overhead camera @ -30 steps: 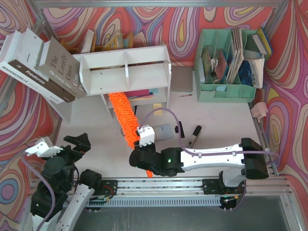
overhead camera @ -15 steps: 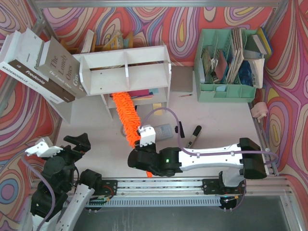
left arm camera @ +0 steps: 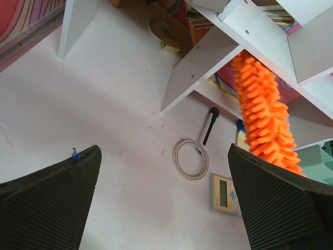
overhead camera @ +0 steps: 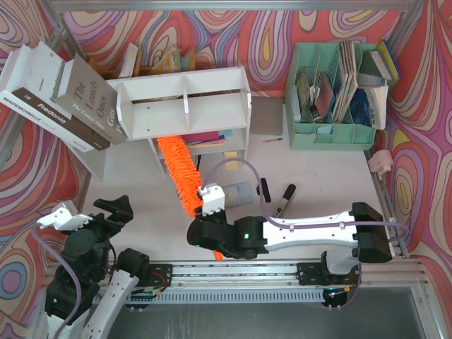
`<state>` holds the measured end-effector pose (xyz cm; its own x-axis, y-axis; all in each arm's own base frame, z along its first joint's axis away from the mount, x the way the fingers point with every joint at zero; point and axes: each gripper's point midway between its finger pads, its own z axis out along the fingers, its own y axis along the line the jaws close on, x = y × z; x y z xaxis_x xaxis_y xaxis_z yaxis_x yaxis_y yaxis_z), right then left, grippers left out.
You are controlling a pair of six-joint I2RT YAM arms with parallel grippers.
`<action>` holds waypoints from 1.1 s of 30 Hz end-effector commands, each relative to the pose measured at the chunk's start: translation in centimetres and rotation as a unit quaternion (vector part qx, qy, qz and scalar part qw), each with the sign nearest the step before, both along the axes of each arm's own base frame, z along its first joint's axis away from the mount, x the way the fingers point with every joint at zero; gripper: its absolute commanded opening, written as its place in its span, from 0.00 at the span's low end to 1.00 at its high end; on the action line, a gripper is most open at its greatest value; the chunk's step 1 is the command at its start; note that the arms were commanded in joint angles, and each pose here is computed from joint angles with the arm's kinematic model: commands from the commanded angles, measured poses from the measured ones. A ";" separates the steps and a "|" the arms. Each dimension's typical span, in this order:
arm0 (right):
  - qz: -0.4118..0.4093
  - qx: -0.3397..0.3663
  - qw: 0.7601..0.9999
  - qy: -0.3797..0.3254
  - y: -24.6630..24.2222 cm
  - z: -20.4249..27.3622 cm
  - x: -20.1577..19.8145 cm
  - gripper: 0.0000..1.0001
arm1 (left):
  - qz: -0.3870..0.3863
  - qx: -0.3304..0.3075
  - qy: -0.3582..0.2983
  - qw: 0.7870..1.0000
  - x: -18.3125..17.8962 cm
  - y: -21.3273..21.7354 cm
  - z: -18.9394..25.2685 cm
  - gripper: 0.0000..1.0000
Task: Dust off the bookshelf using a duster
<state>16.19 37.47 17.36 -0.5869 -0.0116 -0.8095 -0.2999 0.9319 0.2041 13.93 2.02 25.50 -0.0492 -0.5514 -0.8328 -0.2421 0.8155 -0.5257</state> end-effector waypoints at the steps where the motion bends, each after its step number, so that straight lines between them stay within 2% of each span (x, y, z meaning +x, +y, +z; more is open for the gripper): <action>1: 0.072 0.044 0.996 -0.037 5.1 3.3 -0.5 0.00 | -0.004 0.001 0.003 1.000 0.4 -0.3 -0.3 0.99; 5: 0.046 0.022 0.998 -0.035 3.9 2.5 -0.1 0.00 | -0.004 0.001 0.003 1.000 0.4 -0.3 -0.2 0.98; 12: -0.120 0.022 0.992 -0.027 -4.4 1.4 1.0 0.00 | -0.003 0.000 0.001 1.000 0.3 -0.2 -0.2 0.98; 15: -0.155 0.038 0.987 -0.025 -6.1 1.5 1.0 0.00 | -0.004 -0.001 -0.001 1.000 0.3 -0.2 -0.2 0.99; 17: -0.145 0.045 0.988 -0.026 -5.5 1.6 1.1 0.00 | -0.005 -0.001 0.000 1.000 0.3 -0.3 -0.2 0.98; 23: -0.021 0.044 0.998 -0.037 0.3 2.6 0.5 0.00 | -0.006 0.001 0.003 1.000 0.4 -0.3 -0.2 0.99; 27: 0.033 0.048 0.997 -0.042 3.2 3.2 0.0 0.00 | -0.004 0.001 0.002 1.000 0.4 -0.3 -0.3 0.99; 29: 0.029 0.043 0.998 -0.042 3.2 3.1 0.1 0.00 | -0.003 0.002 0.003 1.000 0.4 -0.3 -0.3 0.98; 33: -0.038 0.028 0.998 -0.038 0.0 2.3 0.7 0.00 | -0.003 0.002 0.004 1.000 0.4 -0.3 -0.3 0.99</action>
<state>15.79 38.60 17.11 -0.5747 -0.0185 -0.8182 -0.3242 0.9231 0.2068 13.94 1.97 25.46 -0.0514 -0.5515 -0.8326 -0.2404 0.8160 -0.5257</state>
